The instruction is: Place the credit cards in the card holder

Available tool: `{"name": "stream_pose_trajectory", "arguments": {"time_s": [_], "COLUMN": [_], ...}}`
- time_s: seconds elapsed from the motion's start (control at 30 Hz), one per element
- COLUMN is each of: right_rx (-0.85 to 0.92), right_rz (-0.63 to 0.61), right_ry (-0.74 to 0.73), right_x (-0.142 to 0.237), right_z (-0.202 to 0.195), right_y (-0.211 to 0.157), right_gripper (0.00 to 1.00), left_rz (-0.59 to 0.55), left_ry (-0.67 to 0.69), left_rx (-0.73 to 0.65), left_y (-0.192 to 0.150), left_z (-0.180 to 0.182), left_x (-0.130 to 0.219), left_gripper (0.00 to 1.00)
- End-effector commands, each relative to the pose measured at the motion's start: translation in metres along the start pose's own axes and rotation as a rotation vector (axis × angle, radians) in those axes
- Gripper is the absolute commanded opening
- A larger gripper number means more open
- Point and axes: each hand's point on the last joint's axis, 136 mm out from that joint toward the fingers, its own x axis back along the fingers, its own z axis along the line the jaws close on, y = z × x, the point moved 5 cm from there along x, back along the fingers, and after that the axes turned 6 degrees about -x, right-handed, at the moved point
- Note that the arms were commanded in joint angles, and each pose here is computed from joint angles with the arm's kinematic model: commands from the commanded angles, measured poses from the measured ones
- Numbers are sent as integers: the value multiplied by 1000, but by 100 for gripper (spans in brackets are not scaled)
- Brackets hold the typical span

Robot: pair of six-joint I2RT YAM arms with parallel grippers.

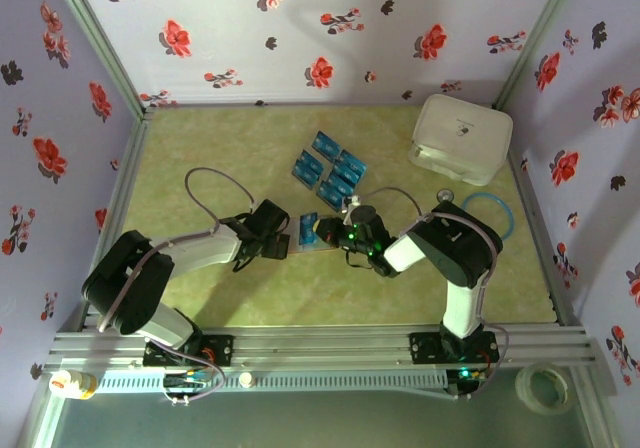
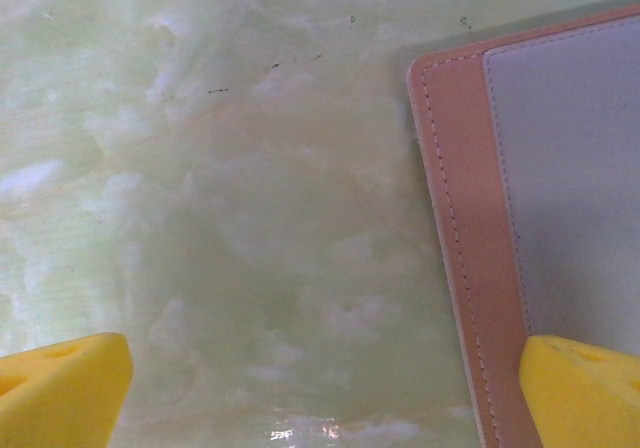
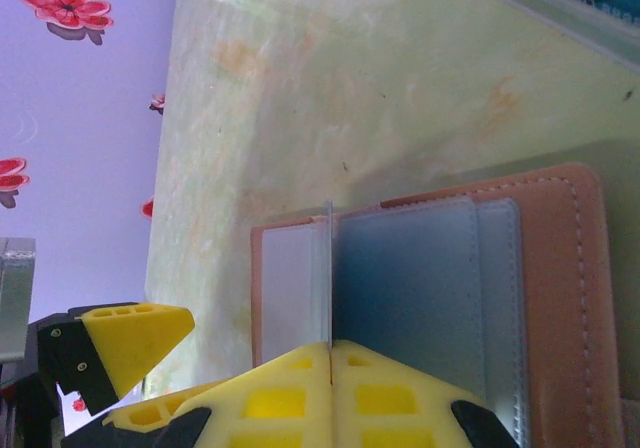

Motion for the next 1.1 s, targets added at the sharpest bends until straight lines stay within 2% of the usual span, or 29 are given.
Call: {"name": "stream_pose_trajectory", "arguments": {"time_s": [0.0, 1.07], "right_rx": [-16, -27], "right_rz": [10, 41], "right_ry": [-5, -2], "right_x": [2, -4], "right_z": [-7, -9], "right_y": [-3, -8], "right_gripper": [0, 0], "left_rz": [11, 10], "left_ry": [11, 12], "left_rx": [-3, -5], "left_y": [-7, -7], "left_z": [1, 1], "left_x": [-2, -2], "left_gripper": [100, 100]}}
